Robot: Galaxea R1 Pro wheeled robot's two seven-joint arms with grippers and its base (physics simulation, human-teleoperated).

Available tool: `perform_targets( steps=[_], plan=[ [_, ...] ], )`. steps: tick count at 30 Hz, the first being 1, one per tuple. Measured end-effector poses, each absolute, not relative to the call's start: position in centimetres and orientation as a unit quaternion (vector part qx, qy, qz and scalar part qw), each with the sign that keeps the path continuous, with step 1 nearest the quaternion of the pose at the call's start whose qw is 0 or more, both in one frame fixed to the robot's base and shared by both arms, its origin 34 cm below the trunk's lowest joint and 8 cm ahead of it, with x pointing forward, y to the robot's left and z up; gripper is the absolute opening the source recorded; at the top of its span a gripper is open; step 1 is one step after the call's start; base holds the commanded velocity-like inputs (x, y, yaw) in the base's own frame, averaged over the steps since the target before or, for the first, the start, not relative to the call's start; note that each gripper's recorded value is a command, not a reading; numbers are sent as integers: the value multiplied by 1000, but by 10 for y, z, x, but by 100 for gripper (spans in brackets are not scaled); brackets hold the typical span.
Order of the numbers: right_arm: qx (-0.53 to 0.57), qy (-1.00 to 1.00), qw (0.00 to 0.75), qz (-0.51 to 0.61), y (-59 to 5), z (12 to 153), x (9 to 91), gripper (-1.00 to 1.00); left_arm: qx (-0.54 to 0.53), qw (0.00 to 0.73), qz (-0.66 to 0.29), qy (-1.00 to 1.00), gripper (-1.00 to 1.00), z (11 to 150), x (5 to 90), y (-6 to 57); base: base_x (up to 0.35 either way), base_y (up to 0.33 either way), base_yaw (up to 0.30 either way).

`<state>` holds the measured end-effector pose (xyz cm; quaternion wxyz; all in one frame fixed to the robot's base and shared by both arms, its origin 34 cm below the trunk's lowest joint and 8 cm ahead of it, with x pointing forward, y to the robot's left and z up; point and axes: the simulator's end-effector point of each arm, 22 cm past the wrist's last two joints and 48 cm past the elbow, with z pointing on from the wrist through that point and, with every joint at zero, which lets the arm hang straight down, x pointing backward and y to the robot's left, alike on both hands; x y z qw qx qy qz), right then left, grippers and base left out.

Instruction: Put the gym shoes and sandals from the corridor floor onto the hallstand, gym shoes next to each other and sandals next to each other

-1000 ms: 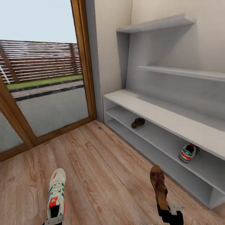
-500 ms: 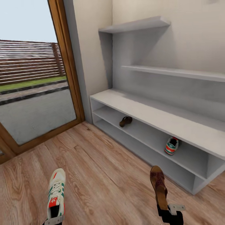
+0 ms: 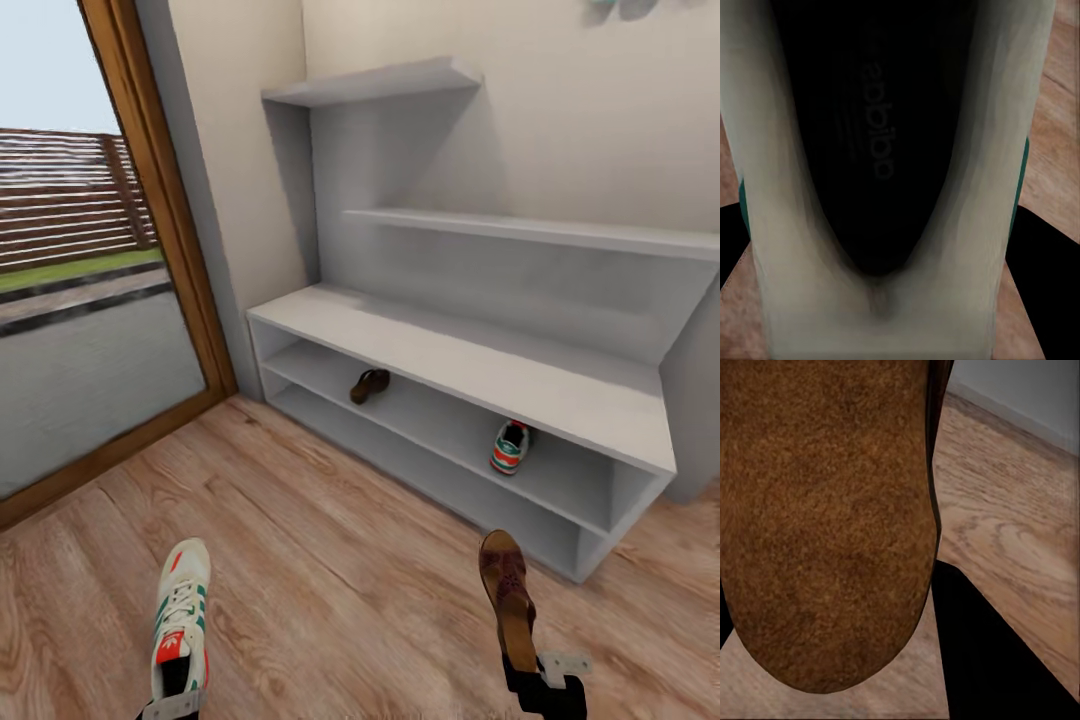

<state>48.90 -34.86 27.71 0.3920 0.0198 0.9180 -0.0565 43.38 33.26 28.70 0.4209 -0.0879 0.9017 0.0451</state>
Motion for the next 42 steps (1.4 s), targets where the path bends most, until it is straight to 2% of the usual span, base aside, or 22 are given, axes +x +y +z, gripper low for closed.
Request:
perform_targets(
  steps=[18, 27, 36, 42],
  plan=[
    [19, 918, 392, -57, -349, 277, 489, -100, -88, 421, 45, 902, -100, 287, 434, 333, -42, 284, -269],
    [20, 918, 392, -57, -349, 277, 489, -100, -89, 421, 45, 902, -100, 287, 433, 333, 17, 41, -269],
    [20, 918, 392, -57, -349, 277, 489, -100, -89, 421, 45, 902, -100, 287, 434, 333, 107, 229, -269],
    [20, 918, 392, -57, -349, 277, 489, -100, -89, 421, 45, 902, -100, 287, 433, 332, 22, 63, -269]
  ],
)
